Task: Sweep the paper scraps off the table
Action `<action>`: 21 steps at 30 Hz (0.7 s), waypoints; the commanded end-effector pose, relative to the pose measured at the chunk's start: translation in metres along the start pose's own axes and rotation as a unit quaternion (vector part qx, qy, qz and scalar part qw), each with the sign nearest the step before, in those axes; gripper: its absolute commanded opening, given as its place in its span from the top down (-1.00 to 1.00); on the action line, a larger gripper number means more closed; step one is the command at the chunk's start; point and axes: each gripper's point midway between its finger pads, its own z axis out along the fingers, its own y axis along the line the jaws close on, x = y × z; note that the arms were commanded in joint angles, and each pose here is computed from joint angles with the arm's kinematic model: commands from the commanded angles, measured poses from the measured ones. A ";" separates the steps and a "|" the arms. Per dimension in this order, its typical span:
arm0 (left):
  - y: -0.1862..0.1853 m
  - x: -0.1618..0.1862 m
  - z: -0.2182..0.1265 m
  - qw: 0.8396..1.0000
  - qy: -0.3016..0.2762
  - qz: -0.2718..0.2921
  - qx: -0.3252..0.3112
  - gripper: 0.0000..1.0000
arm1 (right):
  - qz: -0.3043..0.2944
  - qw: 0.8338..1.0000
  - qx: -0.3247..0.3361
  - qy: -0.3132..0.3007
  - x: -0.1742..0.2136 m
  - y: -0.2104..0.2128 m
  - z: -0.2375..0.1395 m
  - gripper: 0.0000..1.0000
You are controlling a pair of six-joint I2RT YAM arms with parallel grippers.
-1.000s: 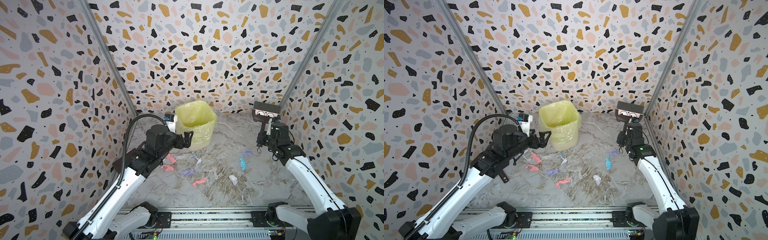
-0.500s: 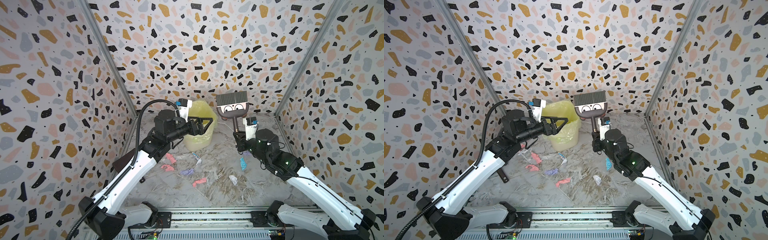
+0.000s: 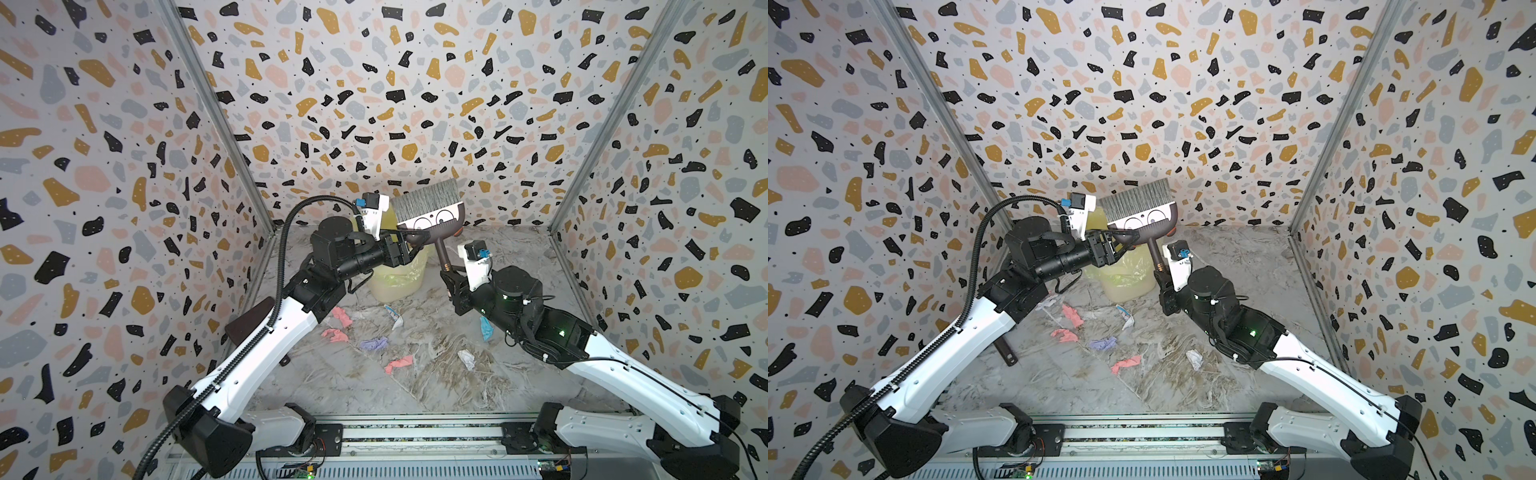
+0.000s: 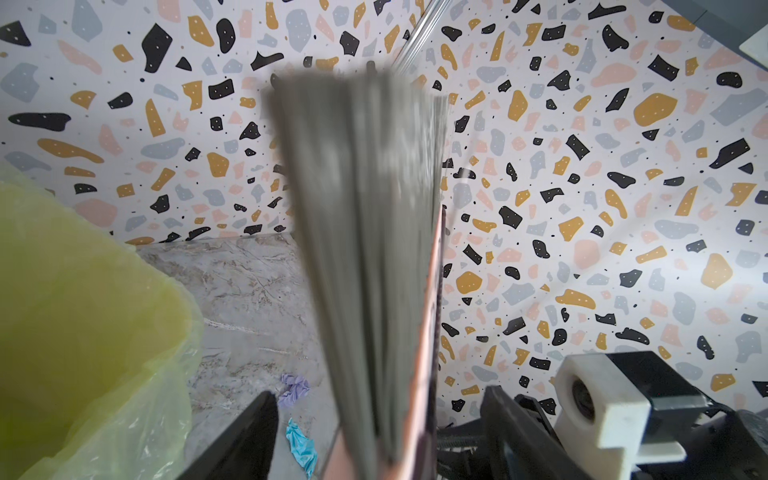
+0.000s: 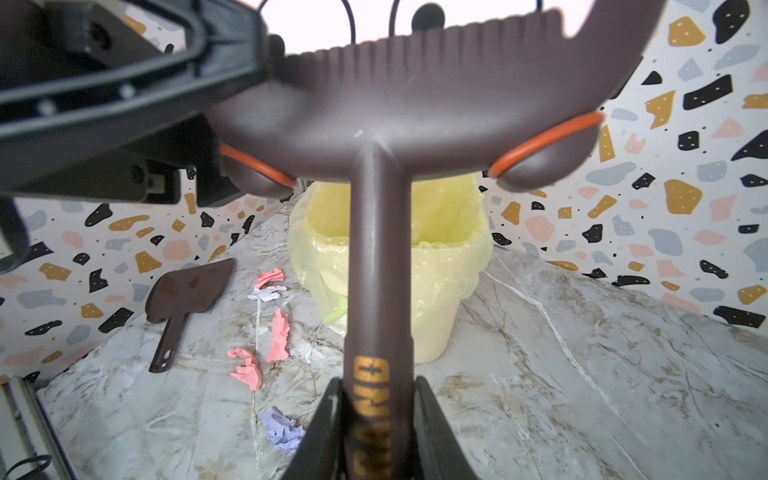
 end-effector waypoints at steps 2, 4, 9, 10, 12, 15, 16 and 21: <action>-0.024 -0.025 -0.003 0.999 -0.039 0.012 0.037 -0.21 | -0.006 0.999 -0.011 -0.052 -0.037 0.009 -0.015 1.00; -0.024 -0.025 -0.003 0.998 -0.041 0.011 0.037 0.05 | -0.009 0.999 -0.011 -0.051 -0.037 0.010 -0.015 1.00; -0.023 -0.026 -0.004 0.998 -0.048 0.004 0.038 0.76 | -0.008 0.999 -0.004 -0.046 -0.035 0.008 -0.016 1.00; -0.023 -0.027 -0.005 0.998 -0.054 0.002 0.037 0.92 | -0.004 0.999 -0.003 -0.048 -0.036 0.007 -0.016 0.94; -0.022 -0.029 -0.008 0.997 -0.066 -0.006 0.037 1.00 | 0.005 0.999 -0.003 -0.054 -0.037 0.005 -0.019 0.43; -0.029 -0.039 -0.016 0.992 -0.107 -0.019 0.058 1.00 | 0.035 0.997 -0.029 -0.064 -0.039 0.004 -0.024 -0.31; -0.033 -0.044 -0.020 0.990 -0.124 -0.028 0.068 1.00 | 0.051 0.995 -0.048 -0.069 -0.039 0.003 -0.026 -0.48; -0.047 -0.062 -0.033 0.974 -0.184 -0.058 0.115 1.00 | 0.147 0.971 -0.146 -0.119 -0.038 -0.002 -0.041 -0.93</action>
